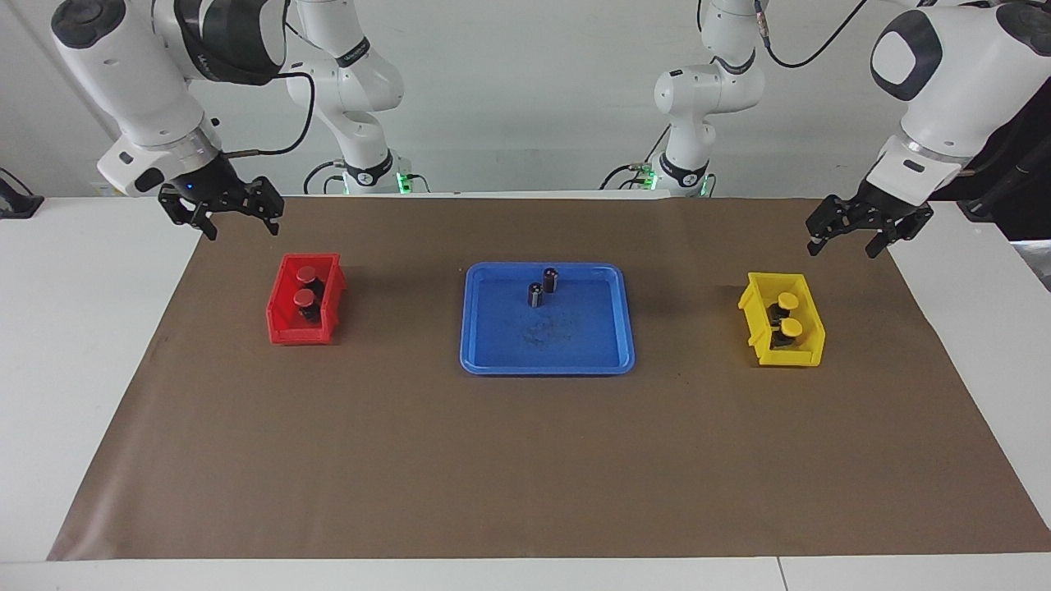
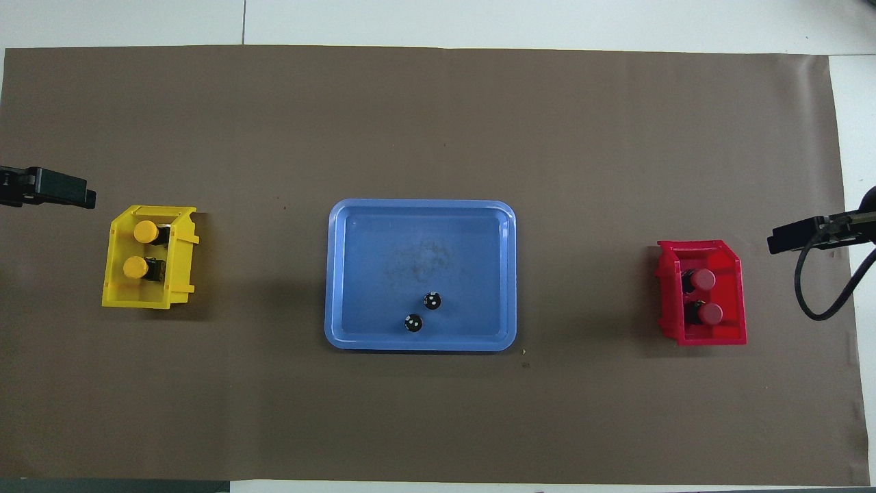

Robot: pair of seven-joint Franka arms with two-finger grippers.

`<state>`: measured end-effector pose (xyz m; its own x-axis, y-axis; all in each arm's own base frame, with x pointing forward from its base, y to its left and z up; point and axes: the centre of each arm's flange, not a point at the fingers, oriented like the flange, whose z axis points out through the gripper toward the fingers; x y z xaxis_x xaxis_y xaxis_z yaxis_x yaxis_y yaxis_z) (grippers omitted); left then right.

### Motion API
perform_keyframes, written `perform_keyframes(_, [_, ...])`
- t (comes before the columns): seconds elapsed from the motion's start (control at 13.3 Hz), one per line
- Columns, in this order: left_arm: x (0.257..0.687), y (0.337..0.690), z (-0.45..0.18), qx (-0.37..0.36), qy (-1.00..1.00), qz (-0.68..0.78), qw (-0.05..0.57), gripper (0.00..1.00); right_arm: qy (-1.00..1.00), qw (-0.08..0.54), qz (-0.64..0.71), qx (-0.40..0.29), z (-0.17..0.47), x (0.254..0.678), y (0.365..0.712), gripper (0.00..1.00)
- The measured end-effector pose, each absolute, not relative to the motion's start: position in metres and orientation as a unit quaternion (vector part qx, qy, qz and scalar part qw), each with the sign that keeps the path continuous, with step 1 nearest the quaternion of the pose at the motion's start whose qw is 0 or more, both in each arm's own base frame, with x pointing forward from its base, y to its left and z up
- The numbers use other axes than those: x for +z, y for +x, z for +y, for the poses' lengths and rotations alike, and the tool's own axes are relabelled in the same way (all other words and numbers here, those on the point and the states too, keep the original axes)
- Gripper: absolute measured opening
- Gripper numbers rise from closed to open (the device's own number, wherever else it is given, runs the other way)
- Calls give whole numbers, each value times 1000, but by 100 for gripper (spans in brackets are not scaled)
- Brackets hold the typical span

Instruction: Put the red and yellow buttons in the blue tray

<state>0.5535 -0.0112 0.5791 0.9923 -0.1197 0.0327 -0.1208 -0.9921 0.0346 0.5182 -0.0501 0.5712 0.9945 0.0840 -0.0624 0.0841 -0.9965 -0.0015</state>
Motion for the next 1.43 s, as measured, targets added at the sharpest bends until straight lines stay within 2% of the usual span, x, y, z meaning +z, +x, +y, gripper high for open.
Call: perform_keyframes(1.43, [571, 549, -10, 12, 998, -59, 18, 100, 999, 1, 42, -31, -50, 571, 518, 100])
